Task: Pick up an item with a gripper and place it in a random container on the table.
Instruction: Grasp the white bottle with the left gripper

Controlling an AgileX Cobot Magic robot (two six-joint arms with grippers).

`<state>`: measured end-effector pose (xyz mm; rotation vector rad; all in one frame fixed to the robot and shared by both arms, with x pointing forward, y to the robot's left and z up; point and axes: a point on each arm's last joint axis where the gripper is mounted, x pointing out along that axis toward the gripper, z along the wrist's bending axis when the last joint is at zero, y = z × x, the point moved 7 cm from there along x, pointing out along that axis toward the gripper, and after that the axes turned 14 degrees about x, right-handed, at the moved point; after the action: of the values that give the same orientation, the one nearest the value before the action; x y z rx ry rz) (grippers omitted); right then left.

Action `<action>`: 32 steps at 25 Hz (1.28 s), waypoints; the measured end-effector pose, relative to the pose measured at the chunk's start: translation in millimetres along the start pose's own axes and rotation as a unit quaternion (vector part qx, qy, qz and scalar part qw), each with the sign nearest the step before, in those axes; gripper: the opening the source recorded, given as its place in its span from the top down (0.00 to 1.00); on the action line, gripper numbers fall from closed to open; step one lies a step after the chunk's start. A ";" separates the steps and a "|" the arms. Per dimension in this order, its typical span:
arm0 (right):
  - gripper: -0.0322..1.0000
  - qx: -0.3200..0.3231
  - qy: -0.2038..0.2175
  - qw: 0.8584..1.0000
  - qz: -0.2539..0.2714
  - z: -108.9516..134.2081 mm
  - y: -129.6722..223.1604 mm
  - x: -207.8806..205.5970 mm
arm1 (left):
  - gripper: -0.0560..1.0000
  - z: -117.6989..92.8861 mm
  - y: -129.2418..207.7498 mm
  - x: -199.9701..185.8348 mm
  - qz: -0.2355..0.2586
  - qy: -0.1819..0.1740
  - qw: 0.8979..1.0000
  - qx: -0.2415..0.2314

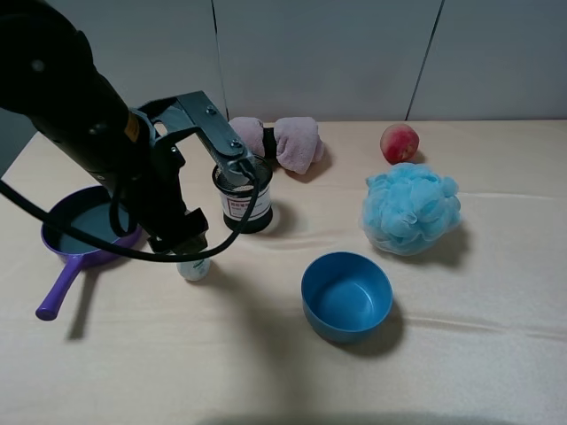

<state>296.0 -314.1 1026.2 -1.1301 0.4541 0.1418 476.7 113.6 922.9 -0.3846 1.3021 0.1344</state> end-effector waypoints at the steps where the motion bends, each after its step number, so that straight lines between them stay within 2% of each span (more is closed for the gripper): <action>1: 0.30 0.000 0.000 1.000 0.000 0.0 0.0 0.0 | 0.11 -0.1 0.6 3.6 0.005 0.003 1.000 -0.001; 7: 0.30 0.000 0.000 1.000 0.000 0.1 0.1 0.0 | 0.11 -2.9 1.5 21.5 0.023 0.017 1.000 -0.003; 25: 0.30 0.001 -0.001 1.000 0.001 0.5 0.2 0.0 | 0.11 -0.6 2.8 57.0 0.042 0.030 0.999 -0.012; 32: 0.30 0.001 -0.001 1.000 0.001 0.5 0.2 0.0 | 0.11 2.4 -4.3 60.7 0.025 0.023 0.999 -0.013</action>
<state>296.0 -313.5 1026.2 -1.1276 0.4524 0.1443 496.5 103.3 866.3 -0.3793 1.3574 0.1847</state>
